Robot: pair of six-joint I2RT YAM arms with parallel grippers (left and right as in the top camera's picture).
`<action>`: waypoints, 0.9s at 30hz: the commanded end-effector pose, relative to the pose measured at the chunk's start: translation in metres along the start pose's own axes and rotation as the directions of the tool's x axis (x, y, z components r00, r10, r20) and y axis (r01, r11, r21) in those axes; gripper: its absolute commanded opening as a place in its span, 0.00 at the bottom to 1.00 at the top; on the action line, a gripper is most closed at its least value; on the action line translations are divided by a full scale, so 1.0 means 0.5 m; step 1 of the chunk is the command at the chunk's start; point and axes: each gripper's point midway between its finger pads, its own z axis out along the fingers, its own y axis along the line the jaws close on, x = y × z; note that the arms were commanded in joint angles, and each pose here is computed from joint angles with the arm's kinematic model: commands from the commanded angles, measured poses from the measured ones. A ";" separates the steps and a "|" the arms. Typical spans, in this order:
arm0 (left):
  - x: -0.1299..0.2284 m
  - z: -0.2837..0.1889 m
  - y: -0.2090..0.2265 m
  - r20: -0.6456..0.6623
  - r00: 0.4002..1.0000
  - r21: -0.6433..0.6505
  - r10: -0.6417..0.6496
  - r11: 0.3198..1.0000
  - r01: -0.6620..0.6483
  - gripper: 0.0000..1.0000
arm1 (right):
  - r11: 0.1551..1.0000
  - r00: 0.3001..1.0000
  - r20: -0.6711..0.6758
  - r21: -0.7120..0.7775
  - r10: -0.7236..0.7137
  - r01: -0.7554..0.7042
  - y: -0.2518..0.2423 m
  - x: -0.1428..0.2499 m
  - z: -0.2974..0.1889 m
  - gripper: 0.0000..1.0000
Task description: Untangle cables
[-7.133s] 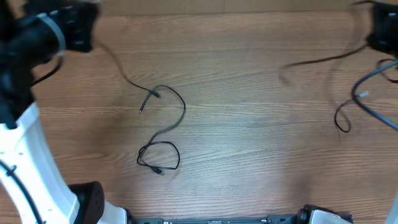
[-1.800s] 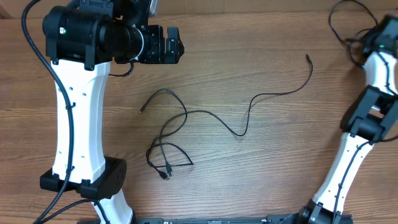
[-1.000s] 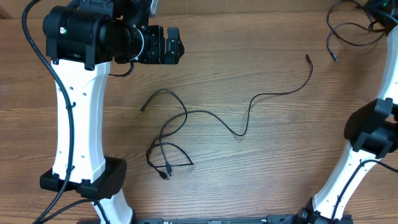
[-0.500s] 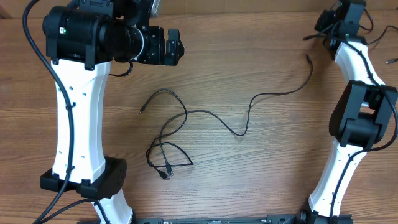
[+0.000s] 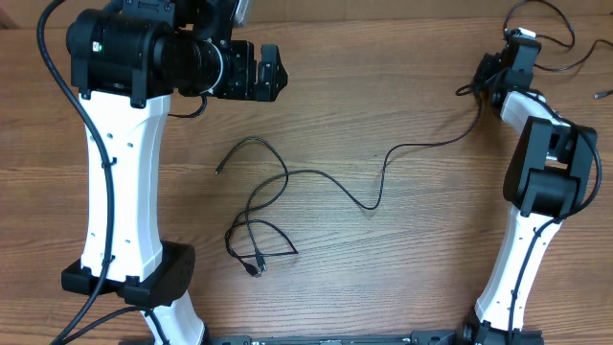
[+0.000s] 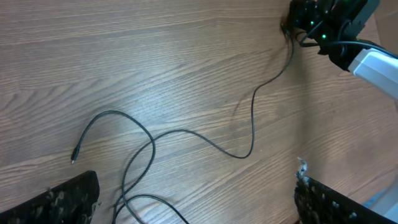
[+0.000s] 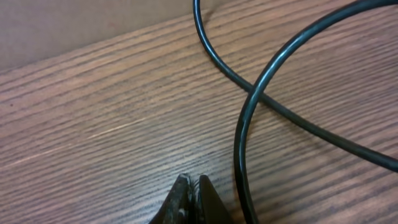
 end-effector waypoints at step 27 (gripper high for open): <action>0.001 -0.006 -0.012 0.003 0.999 0.026 -0.043 0.999 0.043 1.00 | 0.938 0.995 0.074 0.335 0.064 -0.085 -0.468 -0.010 -0.026 0.04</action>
